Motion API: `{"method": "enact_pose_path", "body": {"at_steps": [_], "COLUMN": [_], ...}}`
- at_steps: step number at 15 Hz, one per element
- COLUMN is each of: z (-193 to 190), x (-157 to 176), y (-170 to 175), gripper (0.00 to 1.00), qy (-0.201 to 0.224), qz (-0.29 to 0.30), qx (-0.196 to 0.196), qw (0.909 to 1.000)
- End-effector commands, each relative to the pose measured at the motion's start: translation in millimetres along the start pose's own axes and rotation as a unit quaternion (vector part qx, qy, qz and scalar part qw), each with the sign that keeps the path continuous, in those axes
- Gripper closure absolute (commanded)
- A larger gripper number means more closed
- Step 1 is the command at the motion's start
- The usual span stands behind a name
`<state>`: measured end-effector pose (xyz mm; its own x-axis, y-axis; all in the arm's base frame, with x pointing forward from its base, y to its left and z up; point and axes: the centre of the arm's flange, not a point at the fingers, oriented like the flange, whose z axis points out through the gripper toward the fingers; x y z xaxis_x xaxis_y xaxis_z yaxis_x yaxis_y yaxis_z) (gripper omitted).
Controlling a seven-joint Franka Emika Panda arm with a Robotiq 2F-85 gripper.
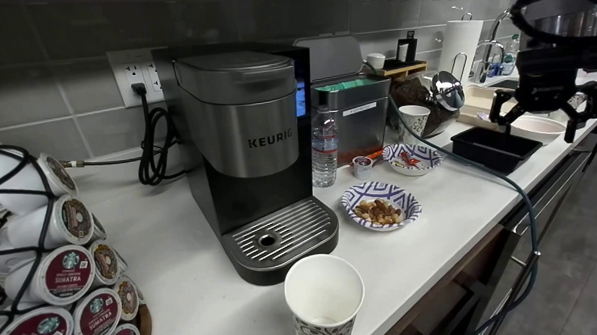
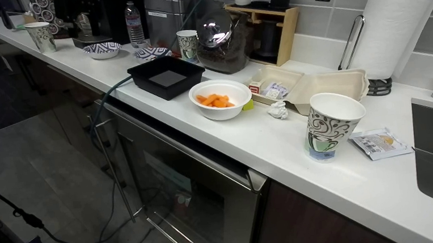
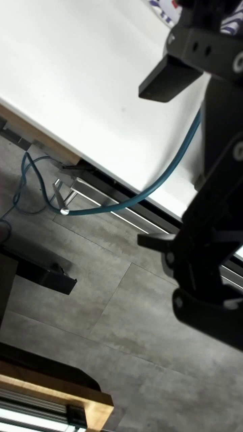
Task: Transfer the contents of the white plate to the black pan
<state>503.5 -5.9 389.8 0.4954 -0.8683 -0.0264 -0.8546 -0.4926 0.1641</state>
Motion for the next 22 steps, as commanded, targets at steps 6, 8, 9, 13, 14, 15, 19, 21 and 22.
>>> {"method": "enact_pose_path", "body": {"at_steps": [6, 8, 9, 13, 14, 15, 19, 21, 22], "z": [20.1, 24.5, 28.6, 47.7, 52.6, 58.8, 90.7, 107.1, 114.0], "x": [37.6, 28.0, 24.0, -8.1, -17.8, -25.8, -41.2, -39.3, -37.3], "y": [-38.9, -44.2, -51.1, -84.0, -88.5, -91.0, -86.2, -72.7, -64.9], "gripper": [0.00, 0.00, 0.00, 0.00, 0.00, 0.00, 0.00, 0.00, 0.00], "qy": [-0.012, -0.003, -0.004, 0.020, 0.023, 0.032, 0.063, 0.074, 0.078], "qz": [0.067, 0.119, 0.142, 0.206, 0.222, 0.234, 0.288, 0.313, 0.323], "qx": [-0.017, 0.023, 0.042, 0.133, 0.150, 0.163, 0.207, 0.220, 0.226], "qw": [0.9976, 0.9926, 0.9890, 0.9691, 0.9631, 0.9579, 0.9329, 0.9210, 0.9159]}}
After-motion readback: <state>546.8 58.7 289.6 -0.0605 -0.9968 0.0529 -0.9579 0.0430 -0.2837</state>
